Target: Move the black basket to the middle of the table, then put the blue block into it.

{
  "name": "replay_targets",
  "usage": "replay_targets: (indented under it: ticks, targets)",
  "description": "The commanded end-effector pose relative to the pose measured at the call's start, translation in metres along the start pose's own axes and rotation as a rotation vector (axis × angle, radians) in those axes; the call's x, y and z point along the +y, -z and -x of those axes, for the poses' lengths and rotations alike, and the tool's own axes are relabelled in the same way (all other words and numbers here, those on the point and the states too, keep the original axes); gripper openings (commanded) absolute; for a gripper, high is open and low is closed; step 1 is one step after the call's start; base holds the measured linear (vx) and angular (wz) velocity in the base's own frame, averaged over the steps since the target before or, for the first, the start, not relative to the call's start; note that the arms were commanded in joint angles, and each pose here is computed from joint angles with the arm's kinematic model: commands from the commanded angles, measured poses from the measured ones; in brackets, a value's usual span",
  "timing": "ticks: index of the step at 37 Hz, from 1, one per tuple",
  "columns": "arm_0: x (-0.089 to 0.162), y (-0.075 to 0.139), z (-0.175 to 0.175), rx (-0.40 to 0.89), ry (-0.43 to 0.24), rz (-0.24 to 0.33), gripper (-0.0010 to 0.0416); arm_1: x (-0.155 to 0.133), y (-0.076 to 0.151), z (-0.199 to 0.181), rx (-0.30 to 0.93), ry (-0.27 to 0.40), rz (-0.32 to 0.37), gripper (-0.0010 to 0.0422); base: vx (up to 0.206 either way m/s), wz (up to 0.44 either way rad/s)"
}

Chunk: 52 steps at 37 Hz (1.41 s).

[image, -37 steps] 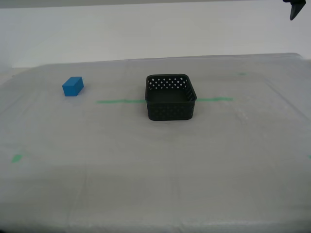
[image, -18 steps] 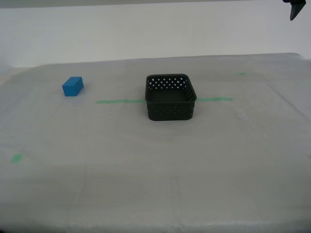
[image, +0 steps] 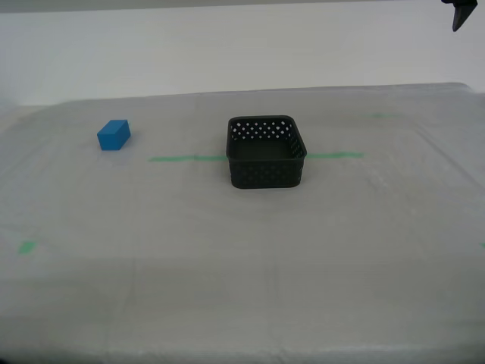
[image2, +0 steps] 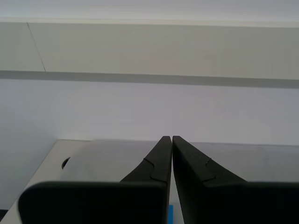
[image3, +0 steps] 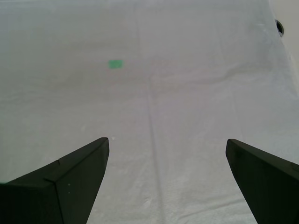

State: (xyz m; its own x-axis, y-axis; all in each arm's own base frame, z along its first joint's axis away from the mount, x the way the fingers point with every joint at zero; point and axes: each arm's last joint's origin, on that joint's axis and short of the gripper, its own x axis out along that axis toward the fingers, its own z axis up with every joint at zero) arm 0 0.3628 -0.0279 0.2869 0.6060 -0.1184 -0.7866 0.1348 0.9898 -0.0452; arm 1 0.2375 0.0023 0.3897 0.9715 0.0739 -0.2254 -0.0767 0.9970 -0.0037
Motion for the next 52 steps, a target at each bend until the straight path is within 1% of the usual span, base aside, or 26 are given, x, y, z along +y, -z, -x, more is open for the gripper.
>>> replay_targets:
  ticks: [1, 4, 10, 13, 24, 31, 39, 46, 52]
  targets:
    - [0.0, 0.0, 0.0, -0.002, -0.002, 0.0, 0.035, -0.001, -0.002, -0.006, 0.073, 0.013, -0.007, 0.0, 0.0, 0.0]
    - [0.0, 0.0, 0.0, -0.001, -0.002, 0.0, 0.035, -0.002, -0.004, -0.011, 0.142, 0.016, -0.011, 0.0, 0.0, 0.0]
    - [0.0, 0.0, 0.0, -0.002, -0.002, 0.0, 0.035, -0.004, -0.006, -0.027, 0.277, 0.065, -0.013, 0.0, 0.0, 0.0]
    - [0.0, 0.0, 0.0, -0.002, -0.002, 0.0, 0.035, -0.005, -0.006, -0.035, 0.334, 0.076, -0.013, 0.0, 0.0, 0.0]
    - [0.0, 0.0, 0.0, -0.002, -0.002, 0.0, 0.035, -0.007, -0.002, -0.052, 0.5, 0.073, -0.012, 0.0, 0.0, 0.0]
    - [0.0, 0.0, 0.0, -0.001, -0.003, 0.0, 0.035, -0.007, 0.002, -0.054, 0.547, 0.069, 0.011, 0.0, 0.0, 0.0]
    - [0.0, 0.0, 0.0, -0.001, -0.003, 0.0, 0.035, -0.007, 0.004, -0.052, 0.569, 0.049, 0.081, 0.0, 0.0, 0.0]
    - [0.0, 0.0, 0.0, -0.001, -0.002, 0.0, 0.035, -0.006, 0.005, -0.051, 0.59, 0.046, 0.085, 0.0, 0.0, 0.0]
    - [0.0, 0.0, 0.0, -0.001, -0.002, 0.0, 0.0351, -0.007, 0.006, -0.05, 0.598, 0.037, 0.117, 0.0, 0.0, 0.0]
